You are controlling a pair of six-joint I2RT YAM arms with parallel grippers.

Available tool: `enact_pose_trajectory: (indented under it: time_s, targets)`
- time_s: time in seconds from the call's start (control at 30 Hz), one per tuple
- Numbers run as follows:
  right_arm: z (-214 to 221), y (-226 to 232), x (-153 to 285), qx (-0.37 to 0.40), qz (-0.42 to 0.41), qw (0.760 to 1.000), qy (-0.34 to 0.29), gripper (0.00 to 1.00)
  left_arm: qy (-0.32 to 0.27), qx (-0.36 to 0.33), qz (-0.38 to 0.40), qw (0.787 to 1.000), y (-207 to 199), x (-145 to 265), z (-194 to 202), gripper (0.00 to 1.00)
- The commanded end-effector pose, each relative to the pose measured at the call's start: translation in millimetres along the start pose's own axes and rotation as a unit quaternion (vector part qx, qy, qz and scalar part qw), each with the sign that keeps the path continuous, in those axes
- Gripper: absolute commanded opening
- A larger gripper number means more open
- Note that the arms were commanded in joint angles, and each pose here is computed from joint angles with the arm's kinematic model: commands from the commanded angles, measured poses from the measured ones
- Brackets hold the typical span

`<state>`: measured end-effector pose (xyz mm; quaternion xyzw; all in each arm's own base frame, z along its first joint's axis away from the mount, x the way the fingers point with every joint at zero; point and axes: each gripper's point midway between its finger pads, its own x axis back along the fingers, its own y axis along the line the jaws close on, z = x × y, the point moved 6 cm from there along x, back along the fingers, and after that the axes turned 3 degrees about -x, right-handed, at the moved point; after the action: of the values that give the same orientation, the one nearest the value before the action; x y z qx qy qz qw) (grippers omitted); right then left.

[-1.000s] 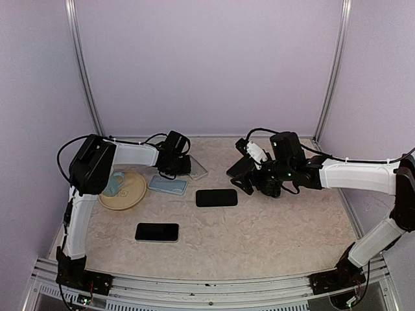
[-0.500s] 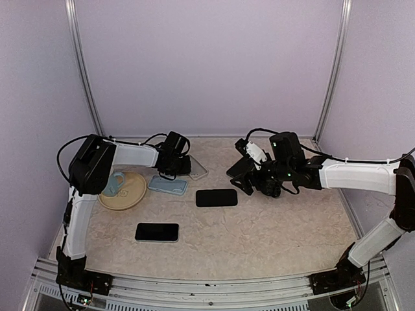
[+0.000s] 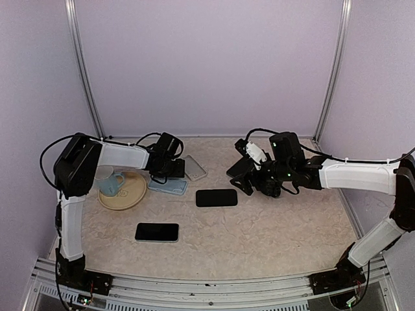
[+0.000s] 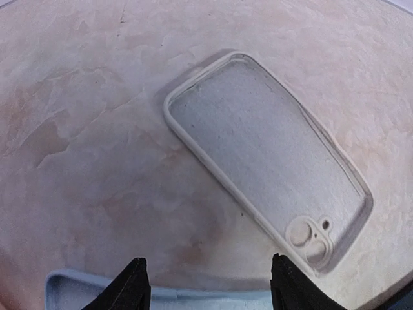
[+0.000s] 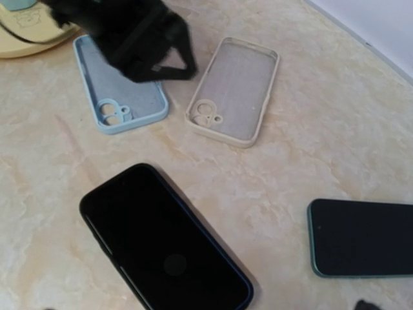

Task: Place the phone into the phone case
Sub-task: Pick up the phone case from the center of the board.

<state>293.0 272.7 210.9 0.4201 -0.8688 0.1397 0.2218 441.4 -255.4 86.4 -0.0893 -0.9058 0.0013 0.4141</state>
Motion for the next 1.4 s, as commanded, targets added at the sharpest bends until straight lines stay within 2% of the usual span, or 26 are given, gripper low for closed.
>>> enact_pose_trajectory:
  time_s: [0.0,0.23,0.37,0.47,0.53,0.67,0.77,0.9,1.0,1.37]
  targets:
    - [-2,5,-1,0.008,-0.004,1.000,-0.005,0.99,-0.037,-0.054,0.015,0.998,-14,51,-9,0.64]
    - [0,7,-3,0.015,-0.010,1.000,-0.002,0.99,0.012,-0.158,0.019,0.987,-19,70,27,0.69]
    - [0,8,-7,0.017,-0.021,1.000,-0.001,0.99,0.014,-0.259,0.027,0.965,-23,76,25,0.69]
    - [-1,11,-9,0.019,-0.031,0.999,0.007,0.99,0.021,-0.304,0.062,0.950,-29,80,19,0.69]
    - [-2,11,-8,0.025,-0.033,0.999,0.008,0.99,0.023,-0.317,0.086,0.944,-32,83,17,0.70]
    - [-1,11,-3,0.032,-0.027,0.999,0.009,0.99,0.029,-0.326,0.077,0.942,-29,81,20,0.70]
    - [2,12,-1,0.033,-0.029,0.999,0.008,0.99,0.049,-0.336,0.078,0.937,-31,77,26,0.65]
    - [3,12,-2,0.031,-0.030,0.999,0.010,0.99,0.073,-0.373,0.076,0.922,-33,69,41,0.62]
    - [1,13,-2,0.031,-0.034,0.999,0.011,0.99,0.066,-0.400,0.071,0.911,-33,65,48,0.62]
    - [-1,14,-1,0.030,-0.036,0.999,0.013,0.99,0.082,-0.404,0.062,0.909,-21,44,63,0.50]
